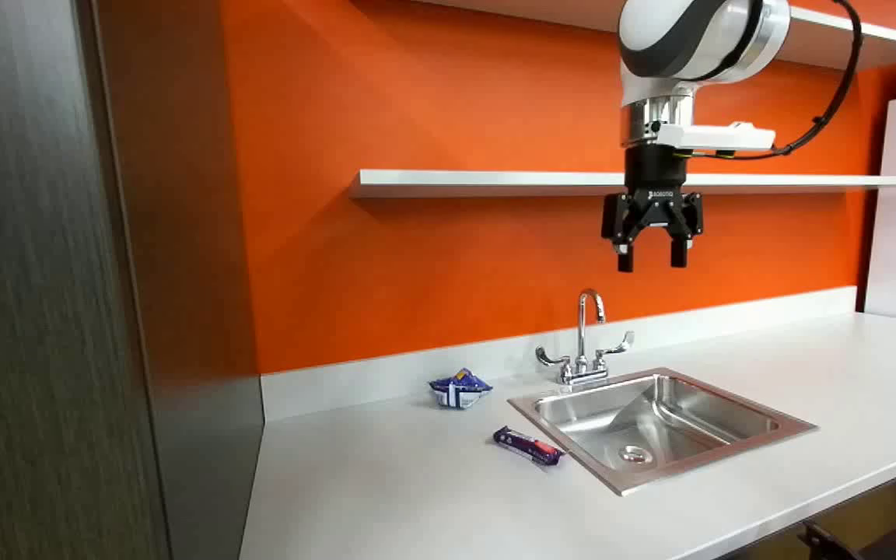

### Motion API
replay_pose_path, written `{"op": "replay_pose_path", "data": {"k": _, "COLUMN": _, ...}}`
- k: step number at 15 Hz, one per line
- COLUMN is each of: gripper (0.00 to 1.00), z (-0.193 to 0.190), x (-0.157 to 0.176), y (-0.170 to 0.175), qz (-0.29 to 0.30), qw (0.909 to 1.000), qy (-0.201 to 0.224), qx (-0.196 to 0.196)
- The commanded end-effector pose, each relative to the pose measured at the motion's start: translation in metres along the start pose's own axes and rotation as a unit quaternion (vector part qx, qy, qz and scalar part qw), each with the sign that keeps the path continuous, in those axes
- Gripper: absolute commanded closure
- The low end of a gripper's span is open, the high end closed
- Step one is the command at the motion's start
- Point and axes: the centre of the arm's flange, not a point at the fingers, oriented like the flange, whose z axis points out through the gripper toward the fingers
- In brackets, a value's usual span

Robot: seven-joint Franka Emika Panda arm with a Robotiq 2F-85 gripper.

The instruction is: Pick up the purple object from the counter and put it on top of the shelf

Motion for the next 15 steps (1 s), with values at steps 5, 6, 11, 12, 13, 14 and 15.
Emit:
{"op": "replay_pose_path", "data": {"k": 5, "gripper": 0.00, "z": 0.000, "x": 0.000, "y": 0.000, "qz": 0.000, "qw": 1.0000, "qy": 0.000, "qx": 0.000}}
{"op": "replay_pose_path", "data": {"k": 6, "gripper": 0.00, "z": 0.000, "x": 0.000, "y": 0.000, "qz": 0.000, "qw": 1.0000, "qy": 0.000, "qx": 0.000}}
{"op": "replay_pose_path", "data": {"k": 11, "gripper": 0.00, "z": 0.001, "x": 0.002, "y": -0.002, "qz": -0.007, "qw": 1.0000, "qy": 0.005, "qx": -0.003}}
{"op": "replay_pose_path", "data": {"k": 12, "gripper": 0.00, "z": 0.001, "x": 0.005, "y": -0.007, "qz": -0.018, "qw": 0.9998, "qy": 0.007, "qx": -0.003}}
{"op": "replay_pose_path", "data": {"k": 13, "gripper": 0.00, "z": 0.002, "x": 0.007, "y": -0.011, "qz": -0.024, "qw": 0.9996, "qy": 0.009, "qx": -0.005}}
{"op": "replay_pose_path", "data": {"k": 14, "gripper": 0.00, "z": 0.003, "x": 0.010, "y": -0.017, "qz": -0.034, "qw": 0.9993, "qy": 0.011, "qx": -0.005}}
{"op": "replay_pose_path", "data": {"k": 15, "gripper": 0.00, "z": 0.006, "x": 0.014, "y": -0.025, "qz": -0.048, "qw": 0.9987, "qy": 0.014, "qx": -0.004}}
